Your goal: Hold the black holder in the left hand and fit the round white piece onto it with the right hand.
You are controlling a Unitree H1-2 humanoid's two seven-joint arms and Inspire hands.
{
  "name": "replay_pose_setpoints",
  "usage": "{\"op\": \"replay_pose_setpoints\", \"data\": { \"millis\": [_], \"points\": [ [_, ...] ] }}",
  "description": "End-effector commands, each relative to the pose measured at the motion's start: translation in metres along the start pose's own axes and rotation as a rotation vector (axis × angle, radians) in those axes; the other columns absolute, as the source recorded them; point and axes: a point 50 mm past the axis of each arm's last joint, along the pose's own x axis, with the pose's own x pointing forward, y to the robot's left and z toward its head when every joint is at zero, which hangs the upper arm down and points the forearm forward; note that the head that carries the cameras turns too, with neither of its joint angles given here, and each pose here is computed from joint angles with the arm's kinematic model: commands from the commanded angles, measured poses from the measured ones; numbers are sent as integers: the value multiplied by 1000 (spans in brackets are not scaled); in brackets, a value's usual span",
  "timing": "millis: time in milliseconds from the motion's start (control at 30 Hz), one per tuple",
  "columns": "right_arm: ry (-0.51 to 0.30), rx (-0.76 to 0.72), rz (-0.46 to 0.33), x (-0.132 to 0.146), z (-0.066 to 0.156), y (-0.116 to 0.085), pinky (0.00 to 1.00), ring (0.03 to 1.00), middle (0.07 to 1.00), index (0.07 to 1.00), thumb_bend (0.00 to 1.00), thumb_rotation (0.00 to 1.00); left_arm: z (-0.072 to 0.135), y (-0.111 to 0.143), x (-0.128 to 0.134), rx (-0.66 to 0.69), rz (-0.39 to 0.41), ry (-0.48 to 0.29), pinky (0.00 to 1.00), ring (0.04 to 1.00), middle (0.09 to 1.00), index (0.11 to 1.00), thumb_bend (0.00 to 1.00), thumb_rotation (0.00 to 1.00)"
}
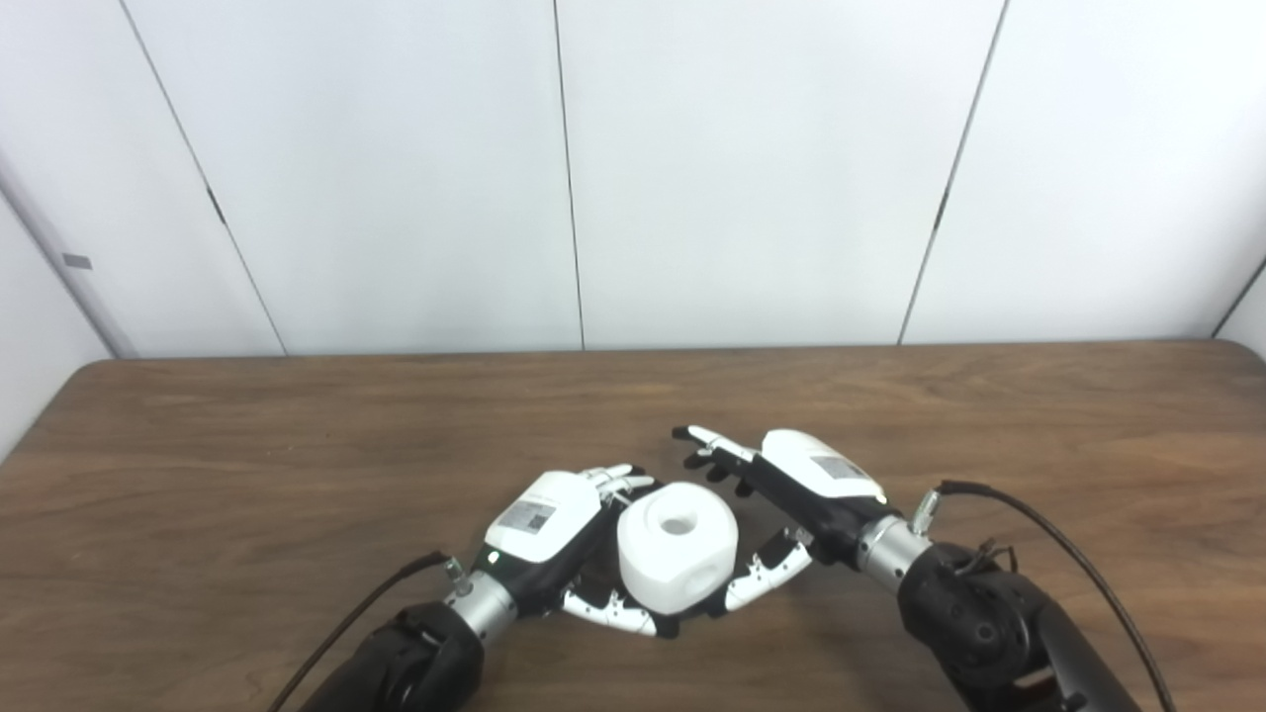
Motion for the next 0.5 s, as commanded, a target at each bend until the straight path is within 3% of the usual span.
{"op": "replay_pose_setpoints", "data": {
  "millis": [0, 200, 300, 367, 467],
  "points": [
    [-44, -25, -58, 1, 6, -19, 696, 799, 854, 976, 909, 259, -11, -30, -17, 53, -177, 84, 880, 917, 865, 487, 524, 58],
    [-51, -33, -57, 2, 1, -21, 693, 813, 865, 991, 919, 260, -13, -30, -16, 50, -165, 81, 868, 912, 859, 486, 524, 57],
    [-15, -57, 22, 1, -4, -30, 717, 860, 901, 1000, 918, 255, -13, -30, -16, 56, -164, 83, 870, 911, 857, 486, 525, 57],
    [16, -85, 69, -3, -11, -39, 719, 887, 935, 1000, 909, 212, -14, -29, -16, 56, -161, 80, 873, 912, 857, 486, 525, 57],
    [46, -107, 84, -11, -24, -55, 682, 862, 933, 974, 881, 55, -15, -28, -17, 61, -161, 77, 863, 908, 859, 486, 525, 58]
  ]
}}
